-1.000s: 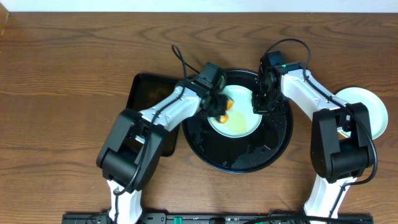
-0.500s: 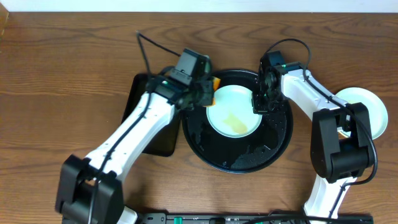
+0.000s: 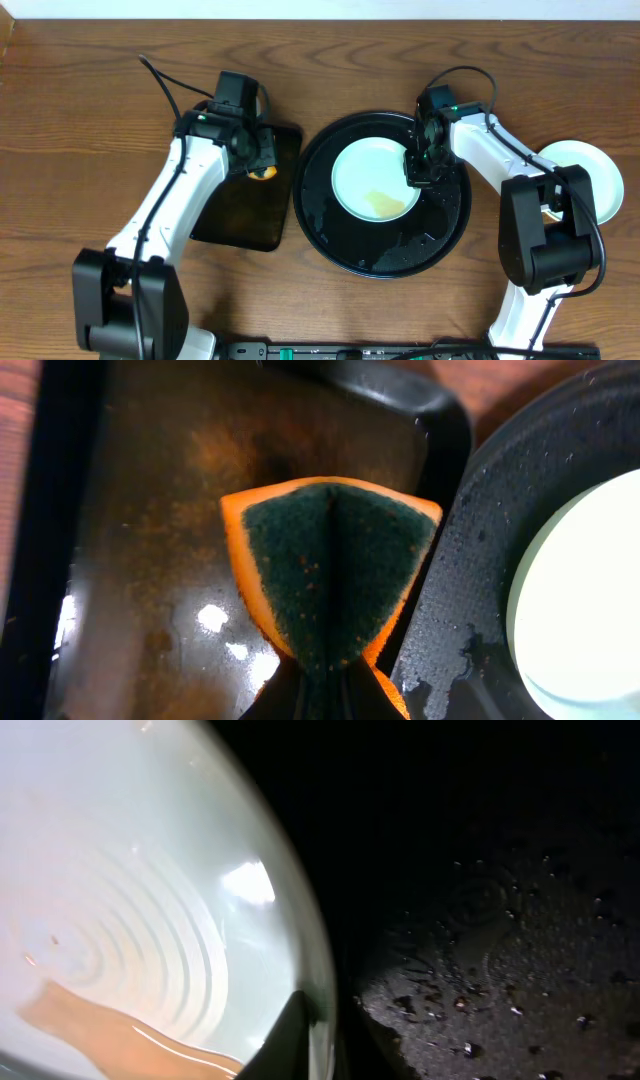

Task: Clean dirty plates on tray and stack at the side
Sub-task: 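Return the sponge to the black rectangular tray with the left gripper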

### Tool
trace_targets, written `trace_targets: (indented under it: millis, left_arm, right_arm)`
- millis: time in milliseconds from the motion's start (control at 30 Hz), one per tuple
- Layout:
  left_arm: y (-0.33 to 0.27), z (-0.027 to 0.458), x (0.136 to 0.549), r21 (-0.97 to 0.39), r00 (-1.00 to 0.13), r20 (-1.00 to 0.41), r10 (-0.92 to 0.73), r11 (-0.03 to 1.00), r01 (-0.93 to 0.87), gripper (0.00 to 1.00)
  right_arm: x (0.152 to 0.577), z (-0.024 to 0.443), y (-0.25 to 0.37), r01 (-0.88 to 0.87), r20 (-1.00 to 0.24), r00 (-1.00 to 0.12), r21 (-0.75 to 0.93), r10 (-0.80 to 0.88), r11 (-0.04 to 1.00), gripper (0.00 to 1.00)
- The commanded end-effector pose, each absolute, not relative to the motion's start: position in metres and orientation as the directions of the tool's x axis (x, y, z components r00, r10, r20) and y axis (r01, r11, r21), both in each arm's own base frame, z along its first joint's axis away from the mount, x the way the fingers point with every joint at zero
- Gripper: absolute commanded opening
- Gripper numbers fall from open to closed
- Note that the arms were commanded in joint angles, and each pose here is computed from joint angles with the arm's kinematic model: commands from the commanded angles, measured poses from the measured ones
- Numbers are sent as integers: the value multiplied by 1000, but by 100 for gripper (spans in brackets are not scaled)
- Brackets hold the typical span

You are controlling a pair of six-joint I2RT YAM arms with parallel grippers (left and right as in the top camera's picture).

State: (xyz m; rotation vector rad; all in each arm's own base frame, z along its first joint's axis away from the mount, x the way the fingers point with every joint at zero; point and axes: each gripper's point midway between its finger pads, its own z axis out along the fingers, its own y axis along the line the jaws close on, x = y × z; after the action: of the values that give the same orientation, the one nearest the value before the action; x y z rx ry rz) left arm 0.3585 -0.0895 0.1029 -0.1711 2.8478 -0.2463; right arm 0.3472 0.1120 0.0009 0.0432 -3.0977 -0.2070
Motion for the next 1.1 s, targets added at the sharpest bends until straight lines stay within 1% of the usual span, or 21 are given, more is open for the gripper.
trace_targets:
  millis: [0, 167, 267, 467, 600, 700, 767, 900, 967, 1067]
  left_arm:
    - [-98, 78, 352, -293, -983, -166, -77, 956, -25, 8]
    - [-109, 56, 356, -460, -993, -77, -85, 887, -40, 8]
    - [-106, 40, 357, -499, -993, -21, -112, 862, -86, 7]
    - [-84, 9, 354, -477, -991, 45, -128, 869, -134, 8]
    - [-46, -9, 352, -337, -981, 59, -186, 921, -195, 8]
    - [-23, -6, 355, -254, -962, 39, -271, 928, -272, 8]
    - [-16, 4, 363, -245, -944, 3, -330, 915, -321, 8]
    - [-20, 16, 370, -259, -920, -23, -390, 892, -372, 7]
    - [-26, 20, 370, -264, -918, -28, -395, 889, -375, 8]
    - [-43, 20, 367, -265, -936, -20, -352, 904, -335, 8]
  right_arm:
    - [333, -18, 109, -46, 91, -994, 92, -54, 995, 1]
    - [332, -18, 110, -49, 92, -994, 92, -57, 995, 1]
    - [332, -18, 110, -49, 94, -994, 92, -57, 995, 1]
    - [332, -18, 110, -49, 95, -994, 92, -57, 995, 1]
    - [331, -18, 109, -48, 97, -994, 91, -57, 995, 1]
    - [331, -18, 109, -48, 98, -994, 91, -57, 995, 1]
    - [331, -18, 109, -48, 97, -994, 91, -57, 995, 1]
    - [331, -18, 109, -48, 98, -994, 91, -57, 995, 1]
    - [331, -18, 109, -48, 98, -994, 91, -57, 995, 1]
    - [331, -18, 109, -48, 98, -994, 91, -57, 995, 1]
